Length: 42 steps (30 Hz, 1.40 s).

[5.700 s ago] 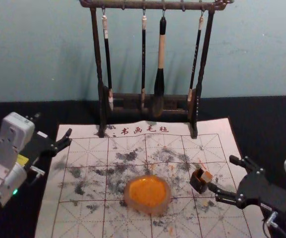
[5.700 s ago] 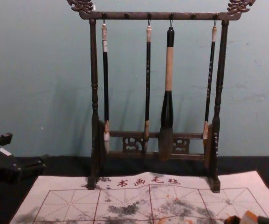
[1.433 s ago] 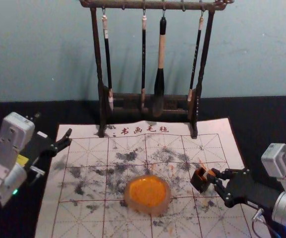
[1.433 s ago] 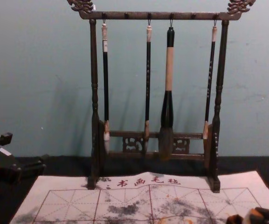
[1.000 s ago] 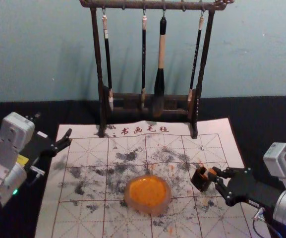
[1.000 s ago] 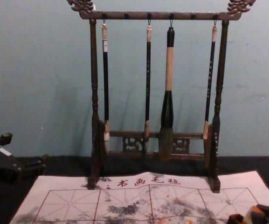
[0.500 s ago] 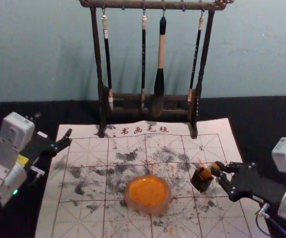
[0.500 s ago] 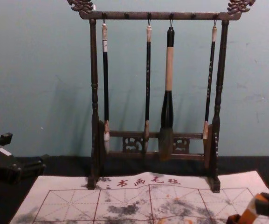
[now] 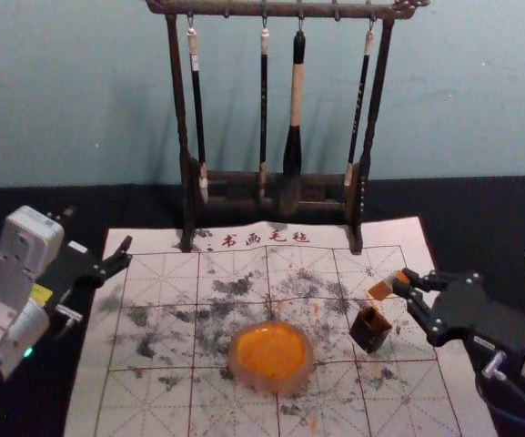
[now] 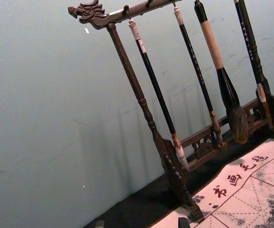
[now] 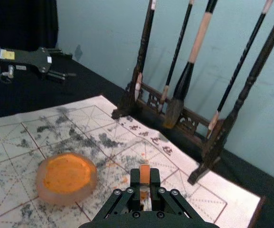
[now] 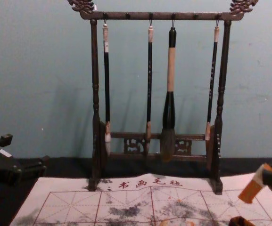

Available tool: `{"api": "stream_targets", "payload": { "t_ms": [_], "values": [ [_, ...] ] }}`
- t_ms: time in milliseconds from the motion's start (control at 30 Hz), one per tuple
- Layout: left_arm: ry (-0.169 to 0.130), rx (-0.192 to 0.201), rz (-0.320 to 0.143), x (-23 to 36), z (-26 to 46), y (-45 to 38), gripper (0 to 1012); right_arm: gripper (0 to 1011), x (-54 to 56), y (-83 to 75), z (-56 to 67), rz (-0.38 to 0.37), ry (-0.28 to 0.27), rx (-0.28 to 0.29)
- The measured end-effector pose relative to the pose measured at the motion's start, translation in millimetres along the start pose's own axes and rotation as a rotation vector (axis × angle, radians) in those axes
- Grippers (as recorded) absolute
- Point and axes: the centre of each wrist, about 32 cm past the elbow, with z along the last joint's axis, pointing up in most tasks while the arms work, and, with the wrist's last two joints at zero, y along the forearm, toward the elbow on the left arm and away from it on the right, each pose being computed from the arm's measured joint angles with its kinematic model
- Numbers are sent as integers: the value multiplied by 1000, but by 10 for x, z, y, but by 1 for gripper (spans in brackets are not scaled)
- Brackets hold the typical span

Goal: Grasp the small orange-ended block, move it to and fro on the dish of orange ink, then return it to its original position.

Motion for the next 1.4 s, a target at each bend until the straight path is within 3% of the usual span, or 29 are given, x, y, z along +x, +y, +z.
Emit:
{"api": "stream_targets", "payload": {
  "t_ms": [267,567,1033,1400],
  "values": [
    [0,0,0,0,0,0,1001,84,22,94,88,49,-12,7],
    [0,0,0,0,0,0,1001,84,-29,238,134,133,-44,-1],
    [0,0,0,0,0,0,1001,85,-158,419,160,280,-84,-40],
    [0,0,0,0,0,0,1001,84,-160,568,227,346,-101,-83]
  ]
}}
